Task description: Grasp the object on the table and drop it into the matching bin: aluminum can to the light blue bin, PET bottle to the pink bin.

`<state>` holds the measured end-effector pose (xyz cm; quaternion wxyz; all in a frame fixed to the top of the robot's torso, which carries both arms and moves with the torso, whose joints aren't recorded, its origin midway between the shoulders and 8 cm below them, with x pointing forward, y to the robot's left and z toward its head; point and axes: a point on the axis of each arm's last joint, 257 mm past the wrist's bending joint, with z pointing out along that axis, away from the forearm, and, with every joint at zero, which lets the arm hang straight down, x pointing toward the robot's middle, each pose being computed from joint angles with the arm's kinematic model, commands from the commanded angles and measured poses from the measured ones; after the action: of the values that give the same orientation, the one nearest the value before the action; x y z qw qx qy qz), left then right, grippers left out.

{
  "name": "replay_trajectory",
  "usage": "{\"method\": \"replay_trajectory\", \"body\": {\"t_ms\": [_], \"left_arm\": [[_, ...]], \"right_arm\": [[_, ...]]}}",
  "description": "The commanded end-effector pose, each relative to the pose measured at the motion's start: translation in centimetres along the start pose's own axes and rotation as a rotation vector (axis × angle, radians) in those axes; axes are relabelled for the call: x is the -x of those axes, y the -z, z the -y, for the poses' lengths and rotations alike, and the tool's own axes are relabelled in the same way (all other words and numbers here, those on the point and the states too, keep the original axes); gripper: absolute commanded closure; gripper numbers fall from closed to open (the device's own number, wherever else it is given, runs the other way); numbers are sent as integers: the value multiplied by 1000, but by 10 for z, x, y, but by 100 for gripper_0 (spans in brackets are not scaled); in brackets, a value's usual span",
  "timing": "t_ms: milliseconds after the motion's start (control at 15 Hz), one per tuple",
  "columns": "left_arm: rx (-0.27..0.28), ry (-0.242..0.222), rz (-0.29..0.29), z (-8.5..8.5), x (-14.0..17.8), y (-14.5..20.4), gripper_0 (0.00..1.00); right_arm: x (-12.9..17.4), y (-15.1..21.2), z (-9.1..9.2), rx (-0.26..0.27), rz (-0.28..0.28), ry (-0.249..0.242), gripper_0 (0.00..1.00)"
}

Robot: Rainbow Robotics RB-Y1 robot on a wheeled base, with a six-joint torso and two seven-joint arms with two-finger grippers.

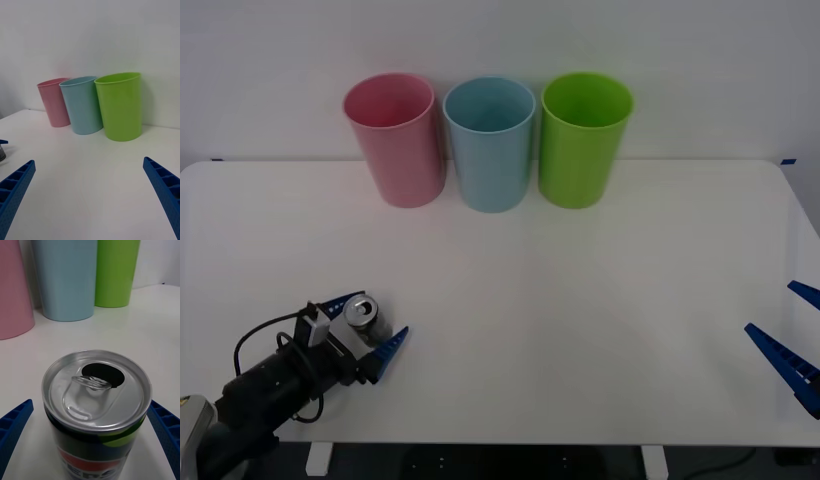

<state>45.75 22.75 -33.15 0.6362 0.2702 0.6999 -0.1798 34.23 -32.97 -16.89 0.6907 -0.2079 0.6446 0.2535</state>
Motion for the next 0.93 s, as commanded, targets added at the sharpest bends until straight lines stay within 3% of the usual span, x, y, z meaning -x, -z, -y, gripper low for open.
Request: {"method": "replay_trajectory", "body": {"t_ms": [67,400,467,533,600,933], "left_arm": [[5,3,2,1,0,-2,0],[9,4,4,0,1,-2,0],[6,8,6,2,1,-3,62],[6,11,8,2,1,-3,94],[7,9,8,2,1,-3,100],[14,20,14,1,1,0,100]], "right_arm": [[0,0,0,0,0,0,0],[0,0,0,0,0,0,0],[0,0,0,0,0,0,0],[0,0,0,0,0,0,0],[0,0,0,0,0,0,0],[0,0,0,0,0,0,0]]}}
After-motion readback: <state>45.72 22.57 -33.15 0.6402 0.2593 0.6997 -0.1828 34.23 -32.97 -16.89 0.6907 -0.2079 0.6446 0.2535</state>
